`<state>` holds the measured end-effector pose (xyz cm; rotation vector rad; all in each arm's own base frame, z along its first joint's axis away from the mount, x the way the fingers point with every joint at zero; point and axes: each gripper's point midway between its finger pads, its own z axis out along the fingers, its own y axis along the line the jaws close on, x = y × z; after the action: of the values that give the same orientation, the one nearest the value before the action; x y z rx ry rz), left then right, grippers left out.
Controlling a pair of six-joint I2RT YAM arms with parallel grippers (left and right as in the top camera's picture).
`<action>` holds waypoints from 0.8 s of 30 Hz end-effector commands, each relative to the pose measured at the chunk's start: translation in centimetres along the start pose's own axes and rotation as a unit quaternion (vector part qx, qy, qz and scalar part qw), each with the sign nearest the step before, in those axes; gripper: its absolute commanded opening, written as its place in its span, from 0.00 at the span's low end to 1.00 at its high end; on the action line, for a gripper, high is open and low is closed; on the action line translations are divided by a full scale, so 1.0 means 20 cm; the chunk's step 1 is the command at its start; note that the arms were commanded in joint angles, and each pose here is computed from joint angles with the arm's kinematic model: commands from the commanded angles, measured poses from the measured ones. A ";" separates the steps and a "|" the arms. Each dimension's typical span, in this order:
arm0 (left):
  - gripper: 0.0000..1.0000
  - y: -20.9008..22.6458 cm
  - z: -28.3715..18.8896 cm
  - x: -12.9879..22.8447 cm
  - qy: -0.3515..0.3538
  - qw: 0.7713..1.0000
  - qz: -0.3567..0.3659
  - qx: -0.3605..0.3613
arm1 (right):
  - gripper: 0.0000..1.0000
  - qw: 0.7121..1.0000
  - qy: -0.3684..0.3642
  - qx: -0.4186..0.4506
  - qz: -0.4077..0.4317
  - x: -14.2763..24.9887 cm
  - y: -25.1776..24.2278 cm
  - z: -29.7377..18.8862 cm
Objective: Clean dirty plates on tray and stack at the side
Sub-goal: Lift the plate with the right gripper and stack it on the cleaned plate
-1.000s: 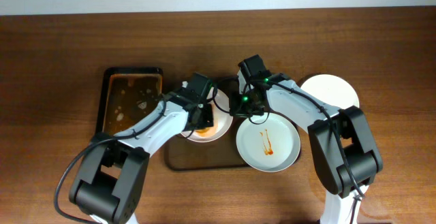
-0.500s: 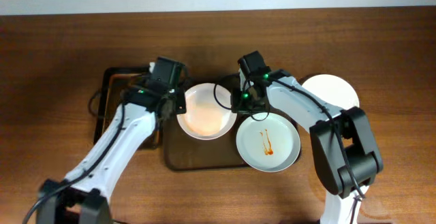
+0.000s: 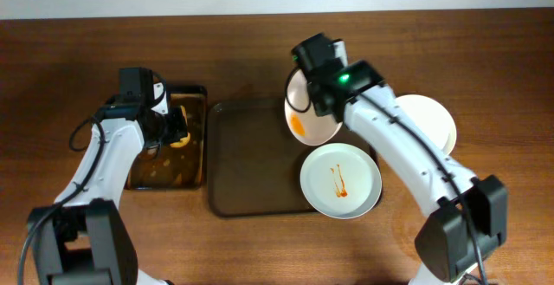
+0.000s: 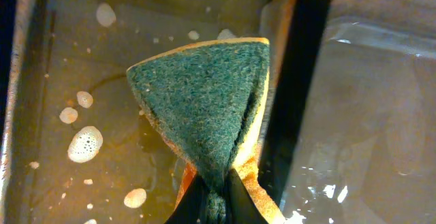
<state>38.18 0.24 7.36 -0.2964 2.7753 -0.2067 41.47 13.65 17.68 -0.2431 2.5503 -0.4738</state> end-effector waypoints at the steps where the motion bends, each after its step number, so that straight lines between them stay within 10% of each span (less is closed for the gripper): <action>1: 0.00 0.01 0.09 0.04 0.028 0.999 0.011 0.014 | 0.04 0.990 -0.075 0.114 -0.040 -0.09 -0.02 -0.19; 6: 0.00 0.01 0.11 0.05 0.034 0.999 0.010 0.013 | 0.04 0.978 -0.119 0.157 -0.065 -0.13 0.04 -0.32; 13: 0.00 0.01 0.11 0.05 0.036 0.999 0.009 0.013 | 0.04 0.990 -0.019 0.006 0.142 -0.03 -0.16 -0.13; 24: 0.00 0.01 0.11 0.06 0.039 0.999 0.009 0.013 | 0.04 0.894 0.197 -0.038 0.402 0.57 -1.08 0.29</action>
<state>37.71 0.05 4.93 -0.2847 2.8473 -0.2366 37.69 -9.28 17.86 0.9112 2.6850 -0.1302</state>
